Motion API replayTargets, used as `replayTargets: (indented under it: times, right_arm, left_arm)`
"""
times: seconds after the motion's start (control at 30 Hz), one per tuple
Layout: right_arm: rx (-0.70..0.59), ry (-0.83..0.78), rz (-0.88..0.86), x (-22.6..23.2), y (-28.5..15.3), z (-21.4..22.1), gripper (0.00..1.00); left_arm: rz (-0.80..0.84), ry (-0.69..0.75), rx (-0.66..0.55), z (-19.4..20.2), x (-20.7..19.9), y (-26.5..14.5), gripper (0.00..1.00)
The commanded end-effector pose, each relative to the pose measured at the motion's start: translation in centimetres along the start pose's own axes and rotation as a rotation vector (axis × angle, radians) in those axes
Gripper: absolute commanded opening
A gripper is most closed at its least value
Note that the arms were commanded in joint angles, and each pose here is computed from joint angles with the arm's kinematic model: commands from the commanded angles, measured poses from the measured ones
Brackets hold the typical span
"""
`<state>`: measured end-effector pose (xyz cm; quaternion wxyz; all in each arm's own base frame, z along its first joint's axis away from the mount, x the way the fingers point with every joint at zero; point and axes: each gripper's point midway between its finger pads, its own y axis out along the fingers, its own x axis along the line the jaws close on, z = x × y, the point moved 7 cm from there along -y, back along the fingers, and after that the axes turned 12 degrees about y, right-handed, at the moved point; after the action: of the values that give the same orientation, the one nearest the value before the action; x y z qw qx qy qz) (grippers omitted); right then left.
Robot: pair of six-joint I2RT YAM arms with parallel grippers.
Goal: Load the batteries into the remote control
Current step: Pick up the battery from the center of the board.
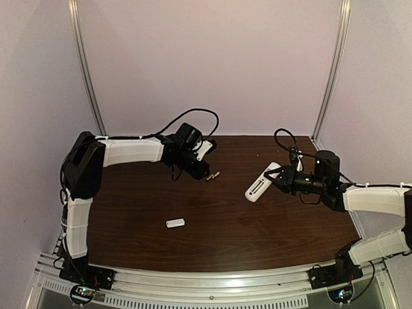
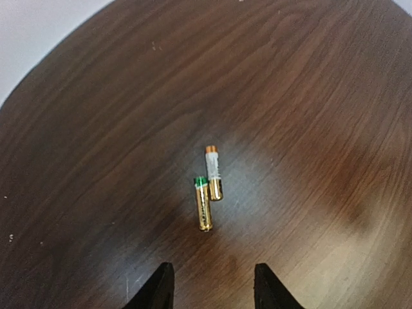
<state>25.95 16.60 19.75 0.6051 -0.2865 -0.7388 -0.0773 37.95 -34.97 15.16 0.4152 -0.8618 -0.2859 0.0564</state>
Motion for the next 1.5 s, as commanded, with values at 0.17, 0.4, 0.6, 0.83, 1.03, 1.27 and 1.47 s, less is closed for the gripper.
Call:
replayTargets:
  times: [0.17, 0.4, 0.6, 0.83, 1.03, 1.27, 1.47]
  right_arm:
    - [0.019, -0.006, -0.015, -0.5, -0.3, 0.0, 0.0]
    - [0.021, -0.002, -0.023, -0.6, -0.4, -0.1, 0.0]
    - [0.024, 0.005, -0.026, -0.8, -0.3, -0.1, 0.0]
    - [0.031, 0.017, -0.026, -1.0, -0.2, -0.1, 0.0]
    - [0.031, 0.02, -0.026, -1.1, -0.3, -0.1, 0.0]
    - [0.026, 0.02, -0.034, -0.9, -0.3, -0.2, 0.0]
    - [0.034, 0.014, -0.051, -0.8, -0.3, -0.2, 0.0]
  left_arm:
    - [0.041, 0.07, 0.073, 0.4, -0.1, 3.6, 0.4]
    - [0.036, 0.09, 0.086, 0.6, 0.0, 5.4, 0.37]
    - [0.037, 0.106, 0.091, 0.4, 0.2, 6.6, 0.33]
    - [0.035, 0.119, 0.143, 2.0, 0.1, 8.1, 0.28]
    - [0.024, 0.111, 0.194, 3.5, 0.3, 8.6, 0.17]
    - [-0.021, 0.058, 0.257, 5.3, 0.8, 6.3, 0.0]
    - [0.011, 0.05, 0.306, 7.8, -0.5, 2.1, 0.0]
